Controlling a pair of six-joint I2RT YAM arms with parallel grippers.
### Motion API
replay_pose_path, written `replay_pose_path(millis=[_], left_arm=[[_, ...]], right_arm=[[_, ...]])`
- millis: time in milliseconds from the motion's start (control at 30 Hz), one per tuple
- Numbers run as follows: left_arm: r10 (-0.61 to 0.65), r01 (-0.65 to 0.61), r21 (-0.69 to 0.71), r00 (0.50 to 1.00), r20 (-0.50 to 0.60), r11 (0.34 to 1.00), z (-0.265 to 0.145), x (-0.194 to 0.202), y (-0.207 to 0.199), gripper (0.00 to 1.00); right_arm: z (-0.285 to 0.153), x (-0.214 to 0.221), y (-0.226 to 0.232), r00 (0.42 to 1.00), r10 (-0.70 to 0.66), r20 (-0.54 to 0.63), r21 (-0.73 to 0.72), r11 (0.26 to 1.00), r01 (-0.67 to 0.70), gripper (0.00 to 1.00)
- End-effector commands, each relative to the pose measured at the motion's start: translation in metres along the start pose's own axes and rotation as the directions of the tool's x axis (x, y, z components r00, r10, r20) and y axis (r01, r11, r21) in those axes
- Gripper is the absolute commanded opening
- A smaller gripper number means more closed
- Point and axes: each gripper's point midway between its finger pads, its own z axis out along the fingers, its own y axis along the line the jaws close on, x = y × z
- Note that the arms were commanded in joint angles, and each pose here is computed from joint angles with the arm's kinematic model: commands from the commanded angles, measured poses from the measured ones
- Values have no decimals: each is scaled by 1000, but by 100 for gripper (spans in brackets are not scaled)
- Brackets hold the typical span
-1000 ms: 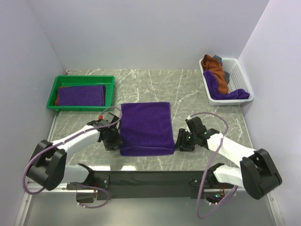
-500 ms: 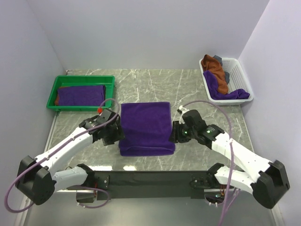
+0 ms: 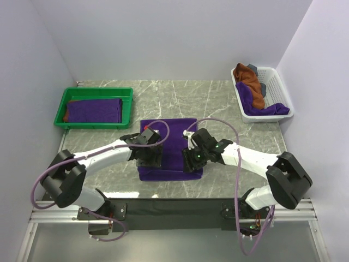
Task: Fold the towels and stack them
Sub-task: Fold the towel
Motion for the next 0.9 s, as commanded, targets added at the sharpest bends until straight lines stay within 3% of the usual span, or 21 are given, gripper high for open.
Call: replay_pose_path(millis=[0,367,733,867], left_arm=[[97,-98,70,995,20,993,5,-2,-20,69],[138,-132,106,989,-49,986,16,33,-32,66],[86,-72,103,986,-141,992,18,81,-21,65],[91,-77,112,989,-120,991,16,83,-24,65]], right_arm=[[2,-17,14,995,-89,43,-42,995,91,54],[7,15,22,991,-128,-21,-84,988,126,50],[6,49,25,993,-90,-74,-131,988,80,47],[-5,45,31,996,-90,-27,-136,987,86,47]])
